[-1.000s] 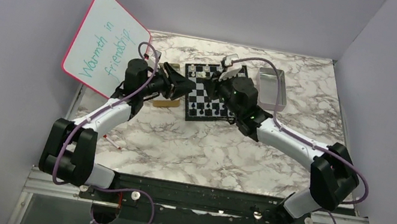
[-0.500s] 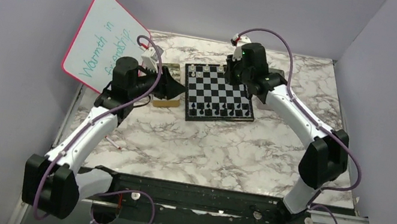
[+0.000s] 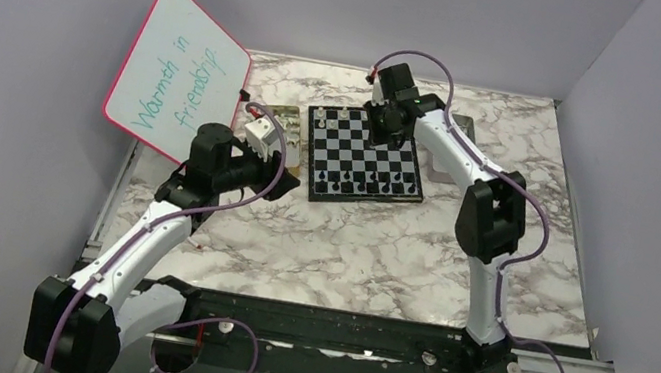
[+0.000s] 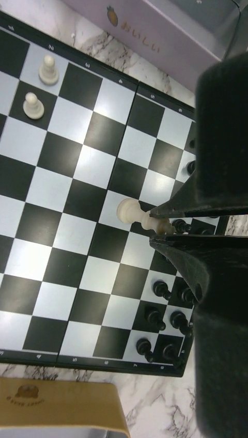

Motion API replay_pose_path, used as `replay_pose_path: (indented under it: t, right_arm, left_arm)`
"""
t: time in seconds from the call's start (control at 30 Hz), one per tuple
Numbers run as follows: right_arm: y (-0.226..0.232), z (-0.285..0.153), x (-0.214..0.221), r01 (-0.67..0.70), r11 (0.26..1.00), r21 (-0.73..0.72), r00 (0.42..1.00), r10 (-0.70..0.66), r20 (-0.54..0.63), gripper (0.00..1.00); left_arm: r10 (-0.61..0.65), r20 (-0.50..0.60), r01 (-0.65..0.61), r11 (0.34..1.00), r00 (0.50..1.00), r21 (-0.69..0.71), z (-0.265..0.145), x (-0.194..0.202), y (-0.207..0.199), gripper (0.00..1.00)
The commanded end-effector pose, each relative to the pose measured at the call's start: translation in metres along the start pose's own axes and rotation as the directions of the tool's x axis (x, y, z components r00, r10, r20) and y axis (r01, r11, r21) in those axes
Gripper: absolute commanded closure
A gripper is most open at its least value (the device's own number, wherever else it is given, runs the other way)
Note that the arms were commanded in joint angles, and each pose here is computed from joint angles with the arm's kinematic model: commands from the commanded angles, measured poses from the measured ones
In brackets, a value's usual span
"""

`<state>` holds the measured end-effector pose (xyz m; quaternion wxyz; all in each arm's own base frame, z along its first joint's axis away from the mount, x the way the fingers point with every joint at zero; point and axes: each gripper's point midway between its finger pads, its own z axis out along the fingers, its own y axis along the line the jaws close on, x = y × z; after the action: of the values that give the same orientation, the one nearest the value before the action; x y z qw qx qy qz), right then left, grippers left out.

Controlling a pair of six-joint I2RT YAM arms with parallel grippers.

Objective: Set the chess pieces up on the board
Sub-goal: Place the chess piece on the chessboard.

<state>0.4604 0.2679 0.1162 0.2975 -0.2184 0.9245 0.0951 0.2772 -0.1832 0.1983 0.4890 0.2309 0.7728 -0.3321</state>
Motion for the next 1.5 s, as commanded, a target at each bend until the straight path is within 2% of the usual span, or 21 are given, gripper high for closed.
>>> replay_pose_path:
  t: [0.0, 0.27, 0.47, 0.8, 1.1, 1.47]
  right_arm:
    - [0.006, 0.01, 0.003, 0.008, 1.0, -0.028, 0.998, -0.01, -0.056, 0.92]
    - [0.009, 0.043, 0.009, 0.009, 0.999, -0.049, 0.995, -0.014, -0.102, 0.87]
    - [0.01, 0.056, 0.003, 0.024, 0.998, -0.064, 0.994, -0.03, -0.101, 0.79]
    - [0.002, 0.056, -0.015, 0.072, 0.997, -0.029, 0.997, -0.073, -0.034, 0.55]
    - [-0.002, 0.045, -0.034, 0.098, 0.995, 0.002, 0.992, -0.098, 0.084, 0.58]
    - [-0.009, 0.047, -0.039, 0.078, 0.996, 0.045, 0.991, -0.082, 0.109, 0.59]
  left_arm:
    - [0.086, 0.017, -0.085, 0.996, 0.996, -0.016, -0.005, -0.003, -0.001, 0.52]
    - [0.11, 0.038, -0.109, 0.994, 0.993, -0.032, -0.008, -0.01, -0.002, 0.52]
    - [0.104, 0.035, -0.102, 0.994, 0.994, -0.035, -0.008, -0.009, -0.001, 0.52]
    - [0.102, 0.031, -0.101, 0.994, 0.994, -0.028, -0.007, -0.008, -0.003, 0.51]
    - [0.096, 0.036, -0.095, 0.994, 0.995, -0.044, -0.008, -0.009, -0.003, 0.51]
    - [0.096, 0.038, -0.094, 0.993, 0.995, -0.07, -0.01, -0.01, 0.001, 0.51]
